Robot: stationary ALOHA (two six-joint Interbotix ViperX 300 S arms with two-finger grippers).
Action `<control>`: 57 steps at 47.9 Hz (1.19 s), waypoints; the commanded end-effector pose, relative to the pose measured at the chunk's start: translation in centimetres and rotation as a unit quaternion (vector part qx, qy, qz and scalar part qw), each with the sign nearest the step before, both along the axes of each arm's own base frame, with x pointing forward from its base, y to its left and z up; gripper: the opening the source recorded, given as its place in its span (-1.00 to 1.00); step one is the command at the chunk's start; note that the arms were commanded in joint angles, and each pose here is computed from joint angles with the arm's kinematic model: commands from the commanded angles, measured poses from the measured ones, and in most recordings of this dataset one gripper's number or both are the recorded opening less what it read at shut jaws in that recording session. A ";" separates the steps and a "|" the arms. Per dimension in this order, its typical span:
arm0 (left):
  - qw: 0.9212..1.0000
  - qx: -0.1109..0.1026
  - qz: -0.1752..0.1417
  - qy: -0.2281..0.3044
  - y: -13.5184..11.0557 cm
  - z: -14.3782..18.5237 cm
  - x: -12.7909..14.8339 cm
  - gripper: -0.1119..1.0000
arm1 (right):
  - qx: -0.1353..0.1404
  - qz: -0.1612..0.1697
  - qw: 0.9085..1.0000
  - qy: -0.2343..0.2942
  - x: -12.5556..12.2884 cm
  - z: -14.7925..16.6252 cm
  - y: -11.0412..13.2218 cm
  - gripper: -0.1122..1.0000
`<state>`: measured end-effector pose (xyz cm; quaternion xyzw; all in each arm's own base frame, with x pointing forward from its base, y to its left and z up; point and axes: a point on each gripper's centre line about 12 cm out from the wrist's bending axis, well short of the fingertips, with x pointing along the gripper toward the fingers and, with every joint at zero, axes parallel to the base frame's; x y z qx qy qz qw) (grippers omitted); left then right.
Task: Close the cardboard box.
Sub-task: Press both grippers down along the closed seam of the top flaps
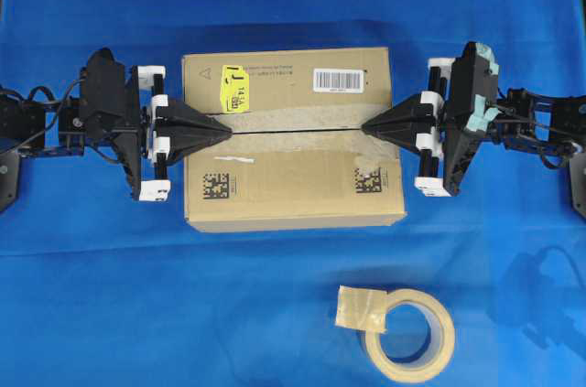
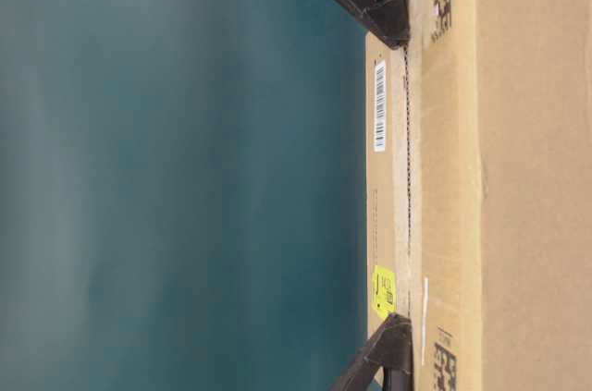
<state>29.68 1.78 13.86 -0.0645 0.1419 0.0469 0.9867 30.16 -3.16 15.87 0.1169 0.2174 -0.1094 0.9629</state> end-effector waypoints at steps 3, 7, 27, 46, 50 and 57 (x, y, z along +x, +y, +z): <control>1.000 -0.004 0.001 0.006 0.0 -0.2 0.0 -0.80 | 0.001 -0.012 1.000 -0.004 0.1 0.3 -0.7 -0.80; 1.000 -0.005 0.001 0.007 0.0 -0.2 0.0 -0.80 | 0.001 -0.012 1.000 -0.005 0.1 0.3 -0.7 -0.80; 1.000 -0.009 0.003 0.026 0.0 -0.8 0.1 -0.80 | 0.000 -0.013 1.000 -0.011 0.1 0.6 -0.7 -0.80; 0.999 -0.009 0.003 0.031 0.0 -1.1 0.0 -0.80 | 0.001 -0.015 1.000 -0.015 -0.2 0.8 -0.7 -0.80; 0.999 -0.009 0.003 0.031 0.0 -1.1 0.0 -0.80 | 0.001 -0.015 1.000 -0.016 -0.2 0.8 -0.7 -0.80; 0.999 -0.009 0.003 0.032 0.0 -1.2 0.0 -0.80 | 0.002 -0.014 1.000 -0.013 -0.2 0.7 -0.7 -0.80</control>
